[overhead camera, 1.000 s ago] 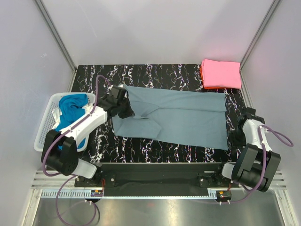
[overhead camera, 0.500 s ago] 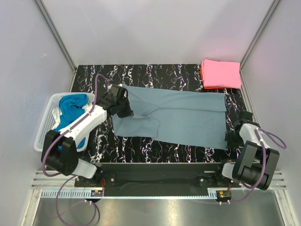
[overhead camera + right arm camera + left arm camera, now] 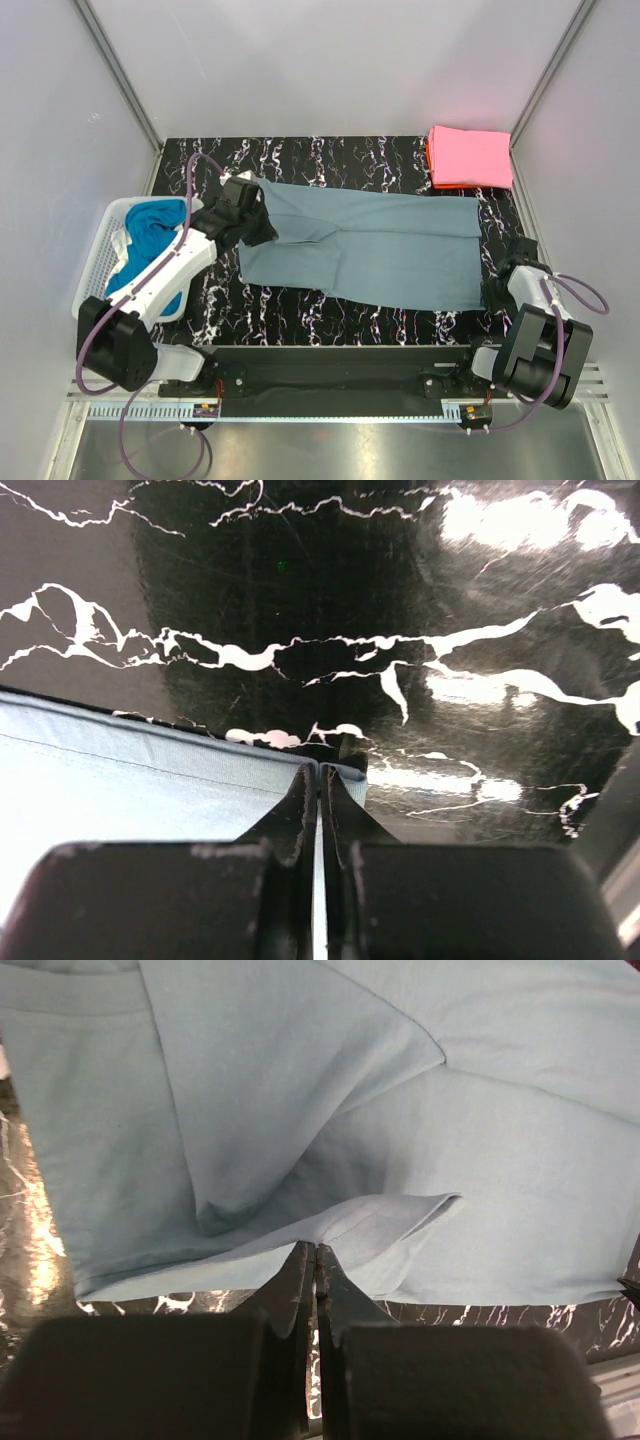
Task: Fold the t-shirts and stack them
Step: Fold the tshirt
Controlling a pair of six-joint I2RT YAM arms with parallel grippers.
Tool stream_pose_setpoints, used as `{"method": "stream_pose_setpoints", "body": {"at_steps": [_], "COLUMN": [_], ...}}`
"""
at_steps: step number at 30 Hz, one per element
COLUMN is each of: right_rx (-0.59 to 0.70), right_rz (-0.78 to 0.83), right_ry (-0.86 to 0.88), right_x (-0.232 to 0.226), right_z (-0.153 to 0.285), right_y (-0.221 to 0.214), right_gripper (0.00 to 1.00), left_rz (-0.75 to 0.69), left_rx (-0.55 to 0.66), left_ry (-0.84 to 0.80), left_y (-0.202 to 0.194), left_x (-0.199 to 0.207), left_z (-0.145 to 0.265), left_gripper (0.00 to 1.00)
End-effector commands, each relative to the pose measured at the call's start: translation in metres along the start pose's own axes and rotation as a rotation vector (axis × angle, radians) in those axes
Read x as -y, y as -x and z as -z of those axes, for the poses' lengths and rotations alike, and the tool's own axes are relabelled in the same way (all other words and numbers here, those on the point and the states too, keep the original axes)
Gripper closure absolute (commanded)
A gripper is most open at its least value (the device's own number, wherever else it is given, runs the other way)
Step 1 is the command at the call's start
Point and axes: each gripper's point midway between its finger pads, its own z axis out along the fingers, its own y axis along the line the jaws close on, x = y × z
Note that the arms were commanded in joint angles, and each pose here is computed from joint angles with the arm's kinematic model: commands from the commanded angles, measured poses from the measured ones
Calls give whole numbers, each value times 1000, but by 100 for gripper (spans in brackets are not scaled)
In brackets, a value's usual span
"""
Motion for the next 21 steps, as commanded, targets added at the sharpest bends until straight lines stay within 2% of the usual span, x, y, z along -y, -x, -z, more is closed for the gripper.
{"method": "stream_pose_setpoints", "body": {"at_steps": [1,7,8,9,12,15,21], "right_rx": [63,-20,-41,-60,-79,-109,-264], "right_rz": [44,59,105,130,171,158,169], "right_ry": [-26,34,31,48,3,4,12], "right_x": [4,-10,-10,-15,-6,-1,9], "right_z": [9,13,9,10,12,20,24], "right_y": [15,3,0,-2,-4,-10,-42], "right_gripper": [100,100,99,88,68,61,58], "left_rz": [-39,-72,-74,-75,-77,-77,-78], "left_rx": [104,181,185,192,180,172,142], "left_ry": [-10,0,-2,-15,-35,-56,-95], "left_y": [24,47,49,52,51,46,35], "left_x": [4,9,11,15,19,20,22], "left_z": [20,32,33,37,38,36,28], "left_gripper": [100,100,100,100,100,100,100]}}
